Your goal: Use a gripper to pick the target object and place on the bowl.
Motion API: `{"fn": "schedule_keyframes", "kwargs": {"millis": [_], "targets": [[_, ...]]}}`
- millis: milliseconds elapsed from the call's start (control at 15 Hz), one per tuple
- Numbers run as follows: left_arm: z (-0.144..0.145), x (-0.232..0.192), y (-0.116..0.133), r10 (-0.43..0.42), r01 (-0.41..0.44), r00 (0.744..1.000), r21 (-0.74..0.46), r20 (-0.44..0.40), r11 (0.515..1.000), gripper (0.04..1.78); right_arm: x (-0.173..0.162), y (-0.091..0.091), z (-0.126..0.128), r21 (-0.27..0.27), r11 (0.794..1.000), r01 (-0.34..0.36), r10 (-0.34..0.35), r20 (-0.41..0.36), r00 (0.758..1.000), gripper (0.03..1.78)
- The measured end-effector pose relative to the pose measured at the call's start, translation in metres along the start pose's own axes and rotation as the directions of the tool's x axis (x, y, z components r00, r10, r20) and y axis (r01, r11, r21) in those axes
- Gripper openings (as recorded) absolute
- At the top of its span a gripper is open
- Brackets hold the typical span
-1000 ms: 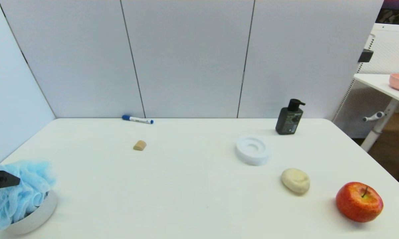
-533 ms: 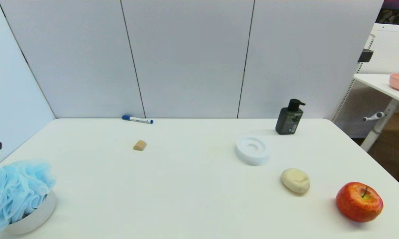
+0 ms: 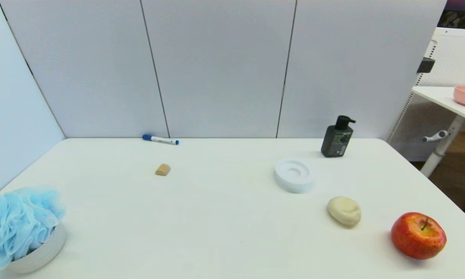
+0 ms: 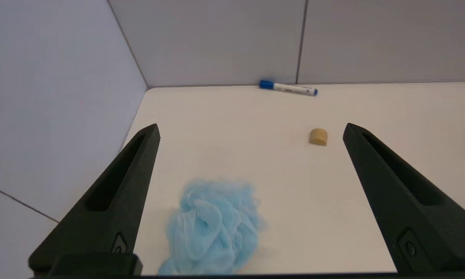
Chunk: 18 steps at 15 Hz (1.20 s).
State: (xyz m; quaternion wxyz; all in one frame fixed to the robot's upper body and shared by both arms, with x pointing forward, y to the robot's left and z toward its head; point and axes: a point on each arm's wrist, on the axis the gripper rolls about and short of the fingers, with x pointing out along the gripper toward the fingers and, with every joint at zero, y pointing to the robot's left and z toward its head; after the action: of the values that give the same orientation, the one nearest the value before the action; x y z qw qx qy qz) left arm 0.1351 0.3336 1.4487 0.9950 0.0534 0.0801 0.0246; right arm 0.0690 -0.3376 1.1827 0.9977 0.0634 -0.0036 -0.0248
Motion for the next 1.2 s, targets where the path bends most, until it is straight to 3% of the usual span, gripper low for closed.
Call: {"fn": "schedule_keyframes", "kwargs": {"millis": [267,467,733,867,1200], "targets": [[-0.082,-0.032,-0.007,-0.146,0.147,0.989,-0.014,0.037,0.989,1.69,0.0,0.0,0.0,0.0,1.0,0.0,0.0,0.0,1.0,1.71],[-0.143,-0.032,-0.013,-0.179,0.181,0.982,-0.022,0.066,0.983,1.69,0.0,0.0,0.0,0.0,1.0,0.0,0.0,0.0,1.0,1.71],[-0.212,-0.012,-0.022,-0.144,0.146,0.985,-0.016,0.095,0.989,1.69,0.0,0.0,0.0,0.0,1.0,0.0,0.0,0.0,1.0,1.71],[-0.229,-0.012,-0.024,-0.113,0.117,0.985,-0.02,0.133,0.993,1.7,0.0,0.0,0.0,0.0,1.0,0.0,0.0,0.0,1.0,1.71],[-0.265,-0.018,-0.027,-0.076,0.078,0.99,-0.014,0.117,0.997,1.7,0.0,0.0,0.0,0.0,1.0,0.0,0.0,0.0,1.0,1.71]]}}
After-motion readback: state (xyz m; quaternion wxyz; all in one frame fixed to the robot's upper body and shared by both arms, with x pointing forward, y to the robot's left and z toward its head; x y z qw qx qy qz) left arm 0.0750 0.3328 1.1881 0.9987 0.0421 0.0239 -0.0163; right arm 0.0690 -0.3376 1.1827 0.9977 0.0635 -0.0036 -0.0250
